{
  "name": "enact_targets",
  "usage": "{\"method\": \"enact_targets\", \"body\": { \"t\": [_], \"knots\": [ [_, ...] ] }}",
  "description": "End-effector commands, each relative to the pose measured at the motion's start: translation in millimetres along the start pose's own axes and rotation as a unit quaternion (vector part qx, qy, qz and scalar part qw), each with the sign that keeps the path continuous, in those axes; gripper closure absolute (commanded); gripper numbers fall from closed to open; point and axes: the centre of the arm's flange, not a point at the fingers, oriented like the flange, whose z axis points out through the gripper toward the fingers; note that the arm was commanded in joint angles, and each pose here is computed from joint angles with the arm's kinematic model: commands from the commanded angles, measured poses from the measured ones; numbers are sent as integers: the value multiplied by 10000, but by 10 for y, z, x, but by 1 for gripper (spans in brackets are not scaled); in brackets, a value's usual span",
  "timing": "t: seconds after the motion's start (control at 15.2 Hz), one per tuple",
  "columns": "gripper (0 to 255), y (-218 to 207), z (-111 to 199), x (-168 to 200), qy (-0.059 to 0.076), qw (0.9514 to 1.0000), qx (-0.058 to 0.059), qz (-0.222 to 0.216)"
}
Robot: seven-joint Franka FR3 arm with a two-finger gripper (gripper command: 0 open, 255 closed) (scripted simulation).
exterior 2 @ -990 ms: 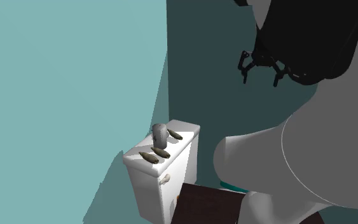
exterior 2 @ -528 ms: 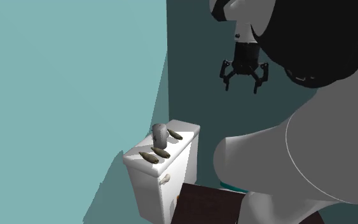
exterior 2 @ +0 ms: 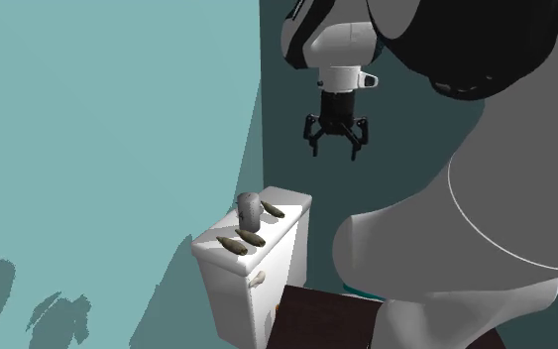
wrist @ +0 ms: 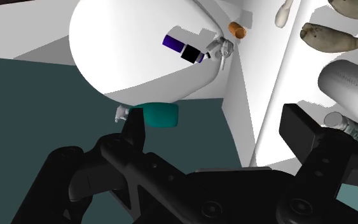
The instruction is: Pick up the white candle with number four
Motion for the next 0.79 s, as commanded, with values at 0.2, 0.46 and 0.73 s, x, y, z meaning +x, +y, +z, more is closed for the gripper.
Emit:
{"method": "enact_targets", "body": {
  "t": [0.2,0.46,0.73],
  "knots": [
    [0,-580,342,40,90,9999,-82,99],
    [0,-1044,619,107,157,9996,-152,174],
    [0,-1503,901,184,225,9992,-221,249]
  ]
}}
